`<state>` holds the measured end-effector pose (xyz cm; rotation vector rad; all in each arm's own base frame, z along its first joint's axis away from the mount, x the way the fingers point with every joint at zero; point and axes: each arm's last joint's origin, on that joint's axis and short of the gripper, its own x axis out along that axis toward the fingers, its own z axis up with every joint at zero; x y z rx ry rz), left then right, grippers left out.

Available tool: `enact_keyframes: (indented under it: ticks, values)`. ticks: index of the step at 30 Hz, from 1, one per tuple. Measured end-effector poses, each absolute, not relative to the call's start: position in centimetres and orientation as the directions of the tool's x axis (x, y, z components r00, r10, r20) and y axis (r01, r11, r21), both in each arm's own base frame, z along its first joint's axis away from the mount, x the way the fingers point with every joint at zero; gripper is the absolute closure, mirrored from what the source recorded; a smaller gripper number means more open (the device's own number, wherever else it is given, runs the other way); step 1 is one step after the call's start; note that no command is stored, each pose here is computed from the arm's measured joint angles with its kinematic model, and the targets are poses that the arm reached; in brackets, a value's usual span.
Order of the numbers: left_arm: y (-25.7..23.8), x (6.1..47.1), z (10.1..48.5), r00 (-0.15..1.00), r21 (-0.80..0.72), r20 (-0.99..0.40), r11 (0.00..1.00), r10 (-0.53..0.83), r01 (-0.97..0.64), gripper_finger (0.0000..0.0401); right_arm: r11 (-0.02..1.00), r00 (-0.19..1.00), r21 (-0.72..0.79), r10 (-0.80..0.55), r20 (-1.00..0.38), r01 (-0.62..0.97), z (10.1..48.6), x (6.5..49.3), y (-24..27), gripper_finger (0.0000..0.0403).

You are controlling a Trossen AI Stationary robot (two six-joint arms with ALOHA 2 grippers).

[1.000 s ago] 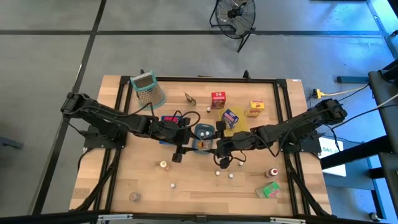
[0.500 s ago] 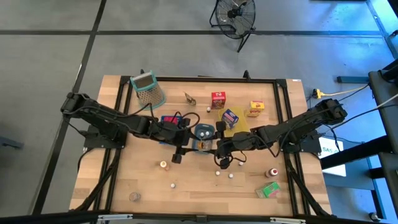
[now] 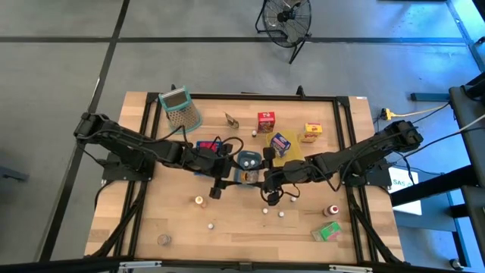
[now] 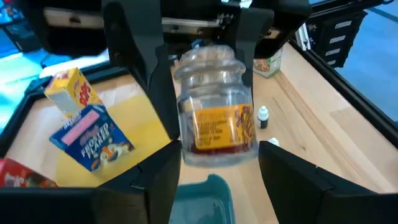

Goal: Pick & Place Kitchen Items
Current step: Put the right brown seasoning bottle into the blue bin

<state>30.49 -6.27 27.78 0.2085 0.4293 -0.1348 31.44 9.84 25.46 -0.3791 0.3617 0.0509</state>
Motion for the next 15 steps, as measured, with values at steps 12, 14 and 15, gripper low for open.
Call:
enact_keyframes:
  ticks: [12,14,15]
  values:
    - [-6.57,30.42,27.77,0.899,0.150,-0.428,0.972,-0.099,0.179,0.0095,0.928,0.934,-0.355,-0.023,-0.358,-0.113,25.44,31.44,9.82,0.0220]
    - [-6.52,30.43,27.78,0.901,0.159,-0.427,0.974,-0.079,0.160,0.0086,0.928,0.934,-0.356,-0.027,-0.357,-0.109,25.44,31.44,9.79,0.0220]
    - [-6.49,30.43,27.78,0.902,0.162,-0.426,0.975,-0.068,0.150,0.0084,0.928,0.934,-0.357,-0.030,-0.357,-0.107,25.44,31.44,9.78,0.0220]
